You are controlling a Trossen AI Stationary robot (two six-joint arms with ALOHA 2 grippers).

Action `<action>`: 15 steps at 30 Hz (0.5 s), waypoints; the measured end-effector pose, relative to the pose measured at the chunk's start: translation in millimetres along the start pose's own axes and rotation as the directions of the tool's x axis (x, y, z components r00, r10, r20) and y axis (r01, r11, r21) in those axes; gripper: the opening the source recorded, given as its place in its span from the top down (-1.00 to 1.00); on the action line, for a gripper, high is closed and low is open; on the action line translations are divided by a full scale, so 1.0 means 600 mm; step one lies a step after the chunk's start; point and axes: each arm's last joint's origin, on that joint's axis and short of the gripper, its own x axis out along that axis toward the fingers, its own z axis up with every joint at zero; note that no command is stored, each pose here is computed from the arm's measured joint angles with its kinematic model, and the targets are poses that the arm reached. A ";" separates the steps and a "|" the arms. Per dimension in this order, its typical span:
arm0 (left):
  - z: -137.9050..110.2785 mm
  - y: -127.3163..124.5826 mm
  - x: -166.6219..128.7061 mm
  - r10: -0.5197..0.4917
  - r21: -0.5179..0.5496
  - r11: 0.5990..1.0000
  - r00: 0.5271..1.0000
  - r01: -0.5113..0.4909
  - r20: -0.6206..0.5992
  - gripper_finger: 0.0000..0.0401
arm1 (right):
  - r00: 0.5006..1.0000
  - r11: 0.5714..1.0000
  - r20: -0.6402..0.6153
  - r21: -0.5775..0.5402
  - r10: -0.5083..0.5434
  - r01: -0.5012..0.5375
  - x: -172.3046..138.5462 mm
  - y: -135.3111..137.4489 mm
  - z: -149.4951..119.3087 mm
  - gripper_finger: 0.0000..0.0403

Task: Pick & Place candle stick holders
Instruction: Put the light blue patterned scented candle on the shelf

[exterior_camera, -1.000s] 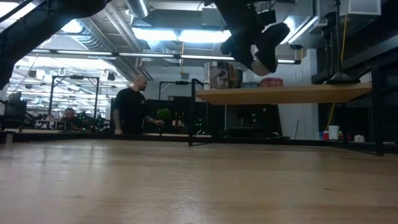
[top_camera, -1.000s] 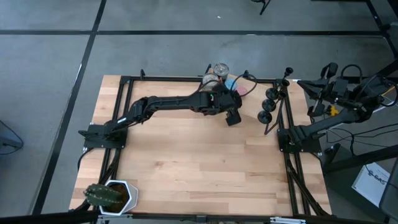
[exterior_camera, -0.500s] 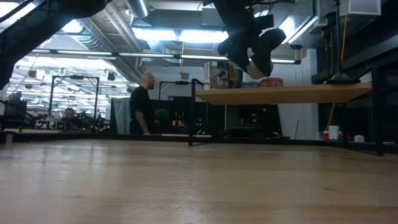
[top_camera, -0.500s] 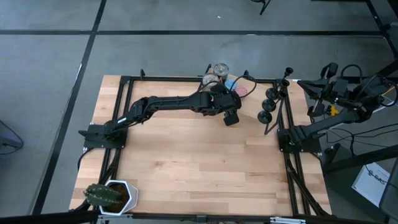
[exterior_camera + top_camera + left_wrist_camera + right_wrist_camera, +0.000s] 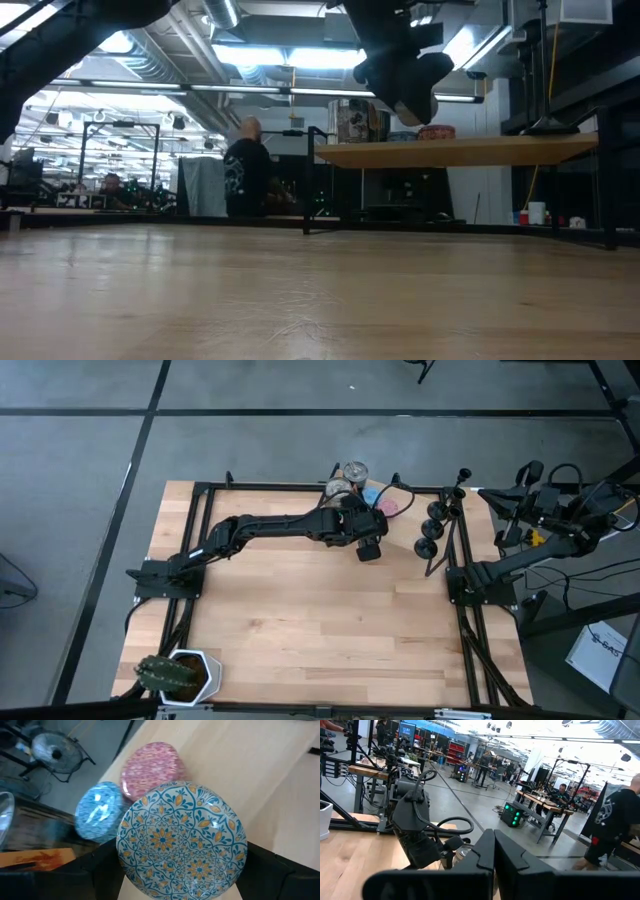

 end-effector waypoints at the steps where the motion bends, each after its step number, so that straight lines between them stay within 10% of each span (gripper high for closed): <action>1: 0.000 0.001 0.000 0.009 0.003 1.000 1.000 -0.009 0.000 -0.49 | 1.000 1.000 0.000 0.000 0.000 0.000 0.000 0.000 0.000 0.97; 15: 0.000 -0.001 0.000 -0.022 0.011 1.000 1.000 0.022 0.001 -0.50 | 1.000 1.000 0.000 0.000 0.000 0.000 0.000 0.000 0.000 0.97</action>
